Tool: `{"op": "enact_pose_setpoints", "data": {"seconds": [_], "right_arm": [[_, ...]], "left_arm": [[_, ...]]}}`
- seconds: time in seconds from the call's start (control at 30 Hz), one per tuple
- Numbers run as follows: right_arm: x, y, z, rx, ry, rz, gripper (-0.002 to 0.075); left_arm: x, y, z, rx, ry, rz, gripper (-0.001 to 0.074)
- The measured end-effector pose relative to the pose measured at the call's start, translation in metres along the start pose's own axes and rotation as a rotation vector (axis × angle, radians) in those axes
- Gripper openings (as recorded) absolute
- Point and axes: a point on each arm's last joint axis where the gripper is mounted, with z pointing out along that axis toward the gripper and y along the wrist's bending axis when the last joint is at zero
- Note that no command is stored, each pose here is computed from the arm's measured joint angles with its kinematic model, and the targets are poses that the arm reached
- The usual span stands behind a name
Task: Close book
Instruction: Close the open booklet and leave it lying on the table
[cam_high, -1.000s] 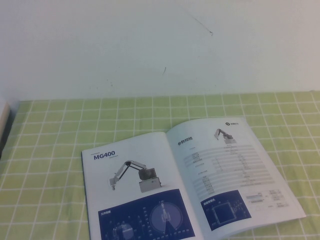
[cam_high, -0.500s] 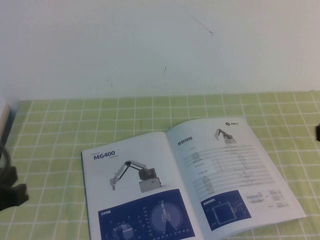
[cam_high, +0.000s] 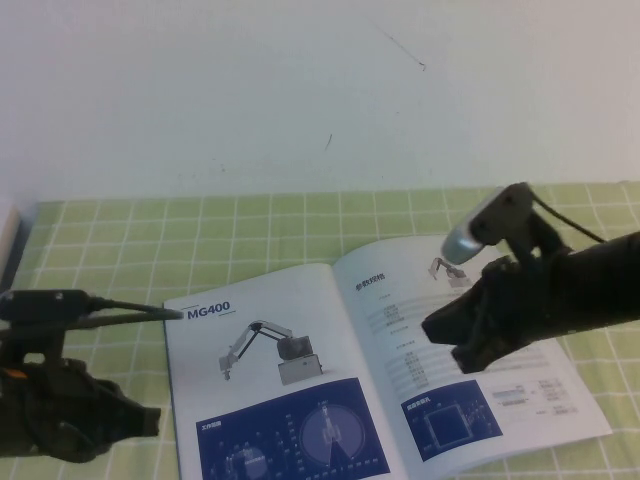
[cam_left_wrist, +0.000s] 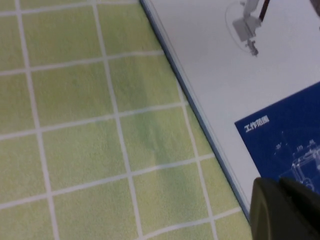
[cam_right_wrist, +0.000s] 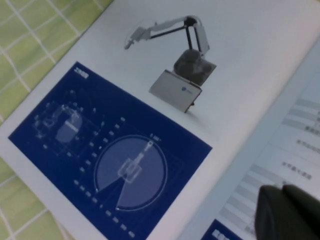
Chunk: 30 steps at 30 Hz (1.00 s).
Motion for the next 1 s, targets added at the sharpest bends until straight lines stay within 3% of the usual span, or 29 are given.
{"op": "enact_pose_setpoints", "data": {"seconds": [0.13, 0.47, 1.0], "right_arm": [[0.0, -0.007, 0.035, -0.024, 0.061, -0.008, -0.0003], [0.039, -0.031, 0.089, -0.023, 0.231, 0.031, -0.0003], [0.043, -0.034, 0.098, -0.042, 0.25, 0.077, -0.0003]], "left_arm": [[0.004, -0.001, 0.02, -0.002, 0.074, -0.015, -0.0004], [0.002, 0.012, 0.055, -0.06, 0.1, -0.13, -0.0004], [-0.021, 0.018, 0.096, -0.068, 0.154, -0.177, -0.0004]]}}
